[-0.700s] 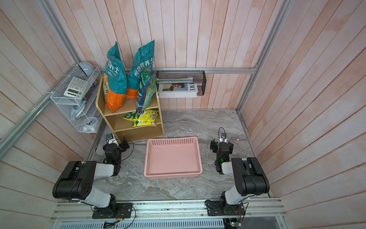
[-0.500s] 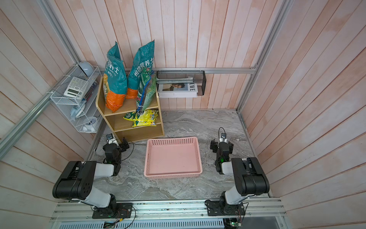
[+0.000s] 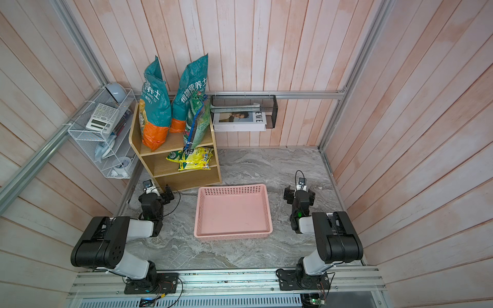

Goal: Take down the fertilizer bag from the shelf
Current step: Pick up the fertilizer bag from the shelf.

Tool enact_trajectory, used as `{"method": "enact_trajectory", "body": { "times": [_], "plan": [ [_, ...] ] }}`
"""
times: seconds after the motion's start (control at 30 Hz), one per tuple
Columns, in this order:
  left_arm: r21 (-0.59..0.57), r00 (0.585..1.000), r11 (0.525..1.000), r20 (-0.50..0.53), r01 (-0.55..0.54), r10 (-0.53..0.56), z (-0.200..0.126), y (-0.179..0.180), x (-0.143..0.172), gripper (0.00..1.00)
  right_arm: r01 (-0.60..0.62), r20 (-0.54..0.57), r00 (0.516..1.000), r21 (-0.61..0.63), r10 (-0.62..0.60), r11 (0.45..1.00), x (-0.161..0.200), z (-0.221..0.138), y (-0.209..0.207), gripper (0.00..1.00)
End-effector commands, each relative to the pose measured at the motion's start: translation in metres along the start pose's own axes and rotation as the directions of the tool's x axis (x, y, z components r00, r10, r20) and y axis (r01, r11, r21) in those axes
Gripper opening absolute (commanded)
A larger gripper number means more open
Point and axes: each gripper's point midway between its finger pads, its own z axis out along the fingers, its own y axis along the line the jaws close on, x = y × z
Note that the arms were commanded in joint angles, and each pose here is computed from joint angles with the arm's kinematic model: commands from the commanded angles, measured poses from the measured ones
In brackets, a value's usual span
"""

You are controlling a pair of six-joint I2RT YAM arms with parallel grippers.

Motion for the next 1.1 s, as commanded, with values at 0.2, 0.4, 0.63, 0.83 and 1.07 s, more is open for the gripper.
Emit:
{"method": "enact_trajectory", "body": {
  "times": [0.2, 0.4, 0.63, 0.83, 1.07],
  "plan": [
    [-0.145, 0.992, 0.987, 0.099, -0.067, 0.082, -0.045, -0.011, -0.073, 1.00, -0.001, 0.024, 1.000, 0.041, 0.000, 0.999, -0.025, -0.008, -0.003, 0.98],
    [-0.183, 0.984, 0.967, 0.034, 0.175, -0.172, -0.098, 0.014, -0.113, 1.00, -0.016, 0.112, 0.993, -0.124, 0.030, 0.992, -0.083, -0.053, 0.029, 0.98],
    [0.317, 0.898, 0.875, 0.125, 0.367, -0.422, -0.211, -0.011, -0.212, 1.00, -0.234, -0.092, 0.972, -0.299, 0.216, 0.925, -0.102, -0.097, 0.068, 0.98],
    [0.491, 0.948, 0.837, 0.061, 0.244, -0.312, -0.230, -0.061, -0.304, 1.00, -0.078, 0.054, 0.992, -0.418, 0.111, 0.905, -0.117, -0.145, 0.101, 0.98],
    [0.575, 0.974, 0.803, 0.048, 0.155, -0.222, -0.213, -0.111, -0.388, 1.00, -0.097, 0.063, 0.986, -0.532, 0.153, 0.841, -0.115, -0.169, 0.116, 0.98]
  ]
}}
